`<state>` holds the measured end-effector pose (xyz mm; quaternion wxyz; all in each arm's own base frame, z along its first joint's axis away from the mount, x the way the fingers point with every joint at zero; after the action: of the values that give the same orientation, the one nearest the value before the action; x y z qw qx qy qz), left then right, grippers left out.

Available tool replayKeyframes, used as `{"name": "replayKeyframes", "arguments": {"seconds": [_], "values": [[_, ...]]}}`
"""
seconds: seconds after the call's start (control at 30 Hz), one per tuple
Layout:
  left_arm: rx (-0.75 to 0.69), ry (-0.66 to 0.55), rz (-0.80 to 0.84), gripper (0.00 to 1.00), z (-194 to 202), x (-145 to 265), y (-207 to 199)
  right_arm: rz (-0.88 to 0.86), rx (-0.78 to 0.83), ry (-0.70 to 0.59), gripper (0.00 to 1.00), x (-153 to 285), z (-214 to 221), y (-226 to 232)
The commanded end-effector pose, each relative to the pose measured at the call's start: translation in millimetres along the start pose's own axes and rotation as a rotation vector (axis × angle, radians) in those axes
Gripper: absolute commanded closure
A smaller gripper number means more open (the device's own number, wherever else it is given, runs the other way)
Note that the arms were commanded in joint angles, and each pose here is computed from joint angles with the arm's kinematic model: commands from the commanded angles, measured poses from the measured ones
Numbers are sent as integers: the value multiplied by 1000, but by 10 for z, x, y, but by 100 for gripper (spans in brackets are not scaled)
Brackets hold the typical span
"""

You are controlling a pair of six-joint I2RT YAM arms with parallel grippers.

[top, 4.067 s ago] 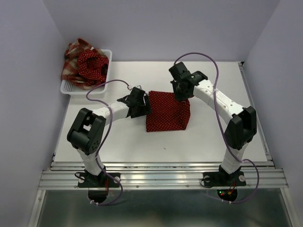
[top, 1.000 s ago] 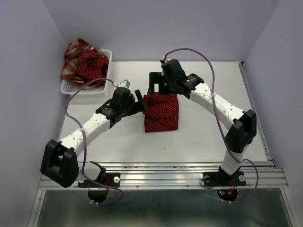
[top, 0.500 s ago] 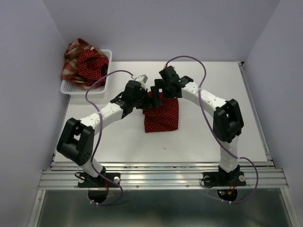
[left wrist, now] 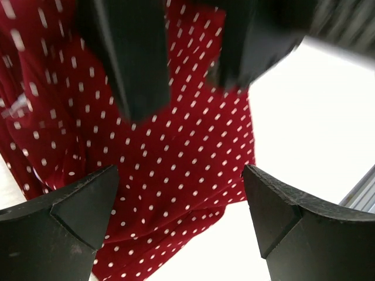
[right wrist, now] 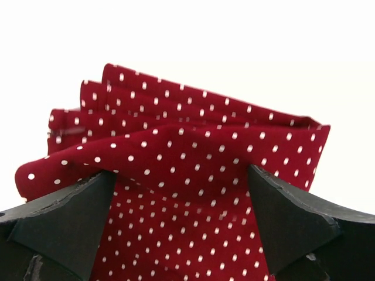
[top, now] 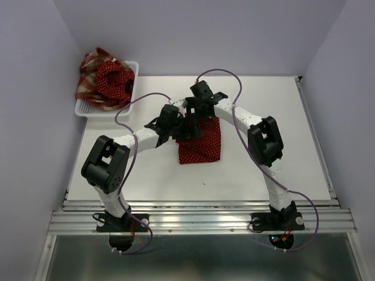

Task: Fold and stack the skirts
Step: Fold the skirt

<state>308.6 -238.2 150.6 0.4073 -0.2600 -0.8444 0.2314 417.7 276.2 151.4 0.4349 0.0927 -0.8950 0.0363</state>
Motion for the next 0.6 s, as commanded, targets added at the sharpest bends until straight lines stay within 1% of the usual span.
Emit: {"name": "replayKeyframes", "arguments": {"seconds": [0.0,0.2,0.33,0.4,0.5,0.57], "values": [[-31,27,16,1,143,27,63,8,-13,-79,0,-113,-218,-35],[4,88,-19,1,428,72,245,-2,-16,-34,0,-303,-89,-5],[36,116,15,1,598,85,298,3,-17,-4,0,-411,6,-3],[58,133,5,1,673,90,342,6,-21,1,0,-428,25,-5],[65,125,13,1,670,122,324,7,-23,-1,0,-419,17,-6],[56,112,34,1,606,162,250,3,-34,-27,0,-339,-84,-43]]}}
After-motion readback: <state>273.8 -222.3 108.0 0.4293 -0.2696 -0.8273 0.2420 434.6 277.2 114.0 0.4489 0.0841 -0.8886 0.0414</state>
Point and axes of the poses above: each gripper's point midway between its finger pads, its own x axis back along the fingers, its own y axis along the line the jaws close on, z = x × y, the point moved 9 cm from there along x, back along the fingers, and after that the axes turned 3 degrees about x, right-handed, at the moved point
